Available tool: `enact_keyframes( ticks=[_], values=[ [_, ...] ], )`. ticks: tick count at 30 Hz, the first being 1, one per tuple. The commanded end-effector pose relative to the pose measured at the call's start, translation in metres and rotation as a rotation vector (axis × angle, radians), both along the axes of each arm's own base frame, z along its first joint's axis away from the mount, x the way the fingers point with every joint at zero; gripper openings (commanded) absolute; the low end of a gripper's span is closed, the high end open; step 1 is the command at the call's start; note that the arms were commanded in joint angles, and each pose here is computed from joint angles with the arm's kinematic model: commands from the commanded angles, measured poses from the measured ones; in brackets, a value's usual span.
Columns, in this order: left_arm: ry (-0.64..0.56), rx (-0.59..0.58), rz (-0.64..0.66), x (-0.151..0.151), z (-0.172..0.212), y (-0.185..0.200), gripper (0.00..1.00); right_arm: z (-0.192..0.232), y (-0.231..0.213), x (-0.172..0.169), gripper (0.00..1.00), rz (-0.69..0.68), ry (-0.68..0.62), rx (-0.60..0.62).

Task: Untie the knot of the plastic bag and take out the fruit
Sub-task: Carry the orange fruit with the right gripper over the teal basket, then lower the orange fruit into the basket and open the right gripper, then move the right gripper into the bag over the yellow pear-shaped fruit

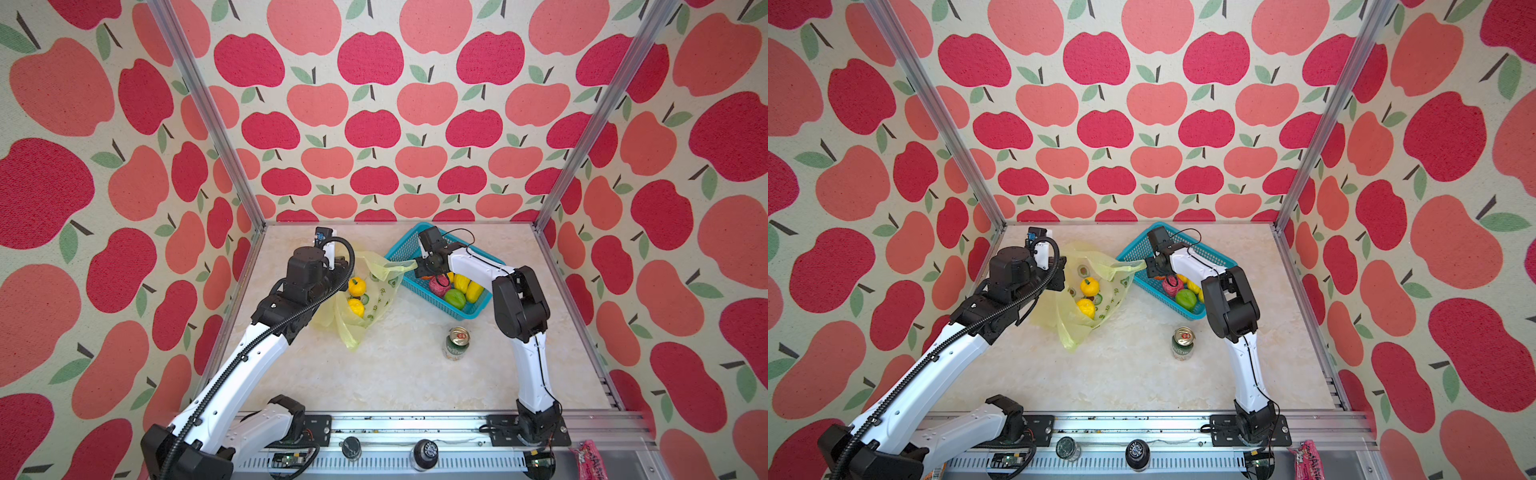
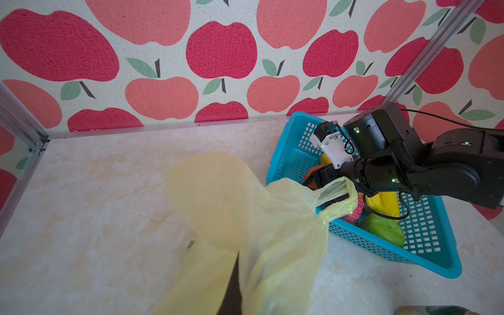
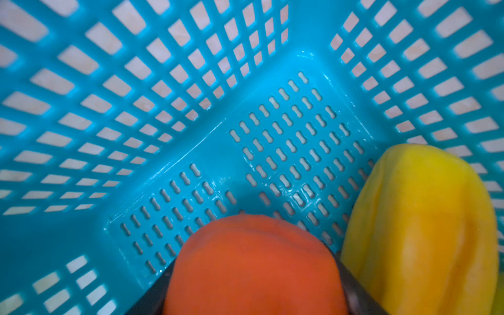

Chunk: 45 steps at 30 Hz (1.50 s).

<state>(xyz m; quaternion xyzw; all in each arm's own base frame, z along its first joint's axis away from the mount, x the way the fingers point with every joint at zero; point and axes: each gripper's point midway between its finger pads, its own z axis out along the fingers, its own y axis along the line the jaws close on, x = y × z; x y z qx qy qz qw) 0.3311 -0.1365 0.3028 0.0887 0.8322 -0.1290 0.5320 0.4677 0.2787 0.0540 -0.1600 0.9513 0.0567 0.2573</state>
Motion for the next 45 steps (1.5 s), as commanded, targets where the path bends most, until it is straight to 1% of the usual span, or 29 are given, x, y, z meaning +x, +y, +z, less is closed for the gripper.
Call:
enact_keyframes(
  ticks=[1, 4, 6, 9, 15, 18, 21, 23, 24, 27, 29, 31, 34, 37, 39, 41, 45],
  values=[
    [-0.012, -0.013, -0.006, -0.003, 0.011, 0.001, 0.00, 0.009, -0.002, 0.001, 0.66, -0.008, 0.000, 0.011],
    [-0.012, -0.012, -0.006, -0.003, 0.011, 0.001, 0.00, 0.019, -0.003, -0.001, 0.75, -0.006, -0.033, 0.031],
    [-0.010, -0.010, -0.006, -0.003, 0.010, 0.001, 0.00, 0.030, -0.007, -0.003, 0.77, -0.012, -0.068, 0.045],
    [-0.011, -0.009, -0.008, -0.003, 0.011, 0.001, 0.00, 0.059, -0.011, -0.011, 0.81, -0.011, -0.147, 0.088],
    [-0.012, -0.007, -0.010, -0.003, 0.011, 0.000, 0.00, 0.129, -0.027, -0.041, 0.86, -0.009, -0.359, 0.182],
    [-0.013, -0.005, -0.008, -0.004, 0.012, 0.002, 0.00, 0.169, -0.031, -0.069, 0.89, 0.025, -0.507, 0.243],
    [-0.025, -0.010, -0.007, -0.006, 0.015, 0.003, 0.00, 0.209, -0.027, -0.105, 0.87, 0.087, -0.633, 0.308],
    [-0.029, -0.012, -0.003, -0.007, 0.015, 0.004, 0.00, 0.234, -0.014, -0.135, 0.84, 0.180, -0.712, 0.354],
    [-0.032, -0.014, -0.002, -0.007, 0.016, 0.004, 0.00, 0.243, -0.006, -0.148, 0.82, 0.223, -0.741, 0.370],
    [-0.020, -0.012, -0.005, -0.005, 0.013, 0.003, 0.00, 0.265, 0.023, -0.188, 0.70, 0.375, -0.821, 0.403],
    [-0.015, -0.010, -0.004, -0.005, 0.013, 0.002, 0.00, 0.269, 0.047, -0.212, 0.58, 0.474, -0.845, 0.412],
    [-0.015, -0.009, -0.003, -0.005, 0.013, 0.002, 0.00, 0.263, 0.070, -0.228, 0.47, 0.550, -0.846, 0.410],
    [-0.017, -0.009, -0.002, -0.005, 0.013, 0.003, 0.00, 0.245, 0.108, -0.252, 0.39, 0.670, -0.837, 0.376],
    [-0.022, -0.011, 0.000, -0.005, 0.014, 0.003, 0.00, 0.221, 0.140, -0.267, 0.35, 0.756, -0.790, 0.368],
    [-0.021, -0.011, -0.003, -0.006, 0.013, 0.003, 0.00, 0.205, 0.156, -0.271, 0.34, 0.788, -0.753, 0.369],
    [-0.019, -0.012, -0.006, -0.005, 0.013, 0.002, 0.00, 0.187, 0.168, -0.268, 0.34, 0.798, -0.711, 0.351],
    [-0.023, -0.016, -0.008, -0.006, 0.015, 0.002, 0.00, 0.160, 0.185, -0.255, 0.32, 0.773, -0.644, 0.283]
  ],
)
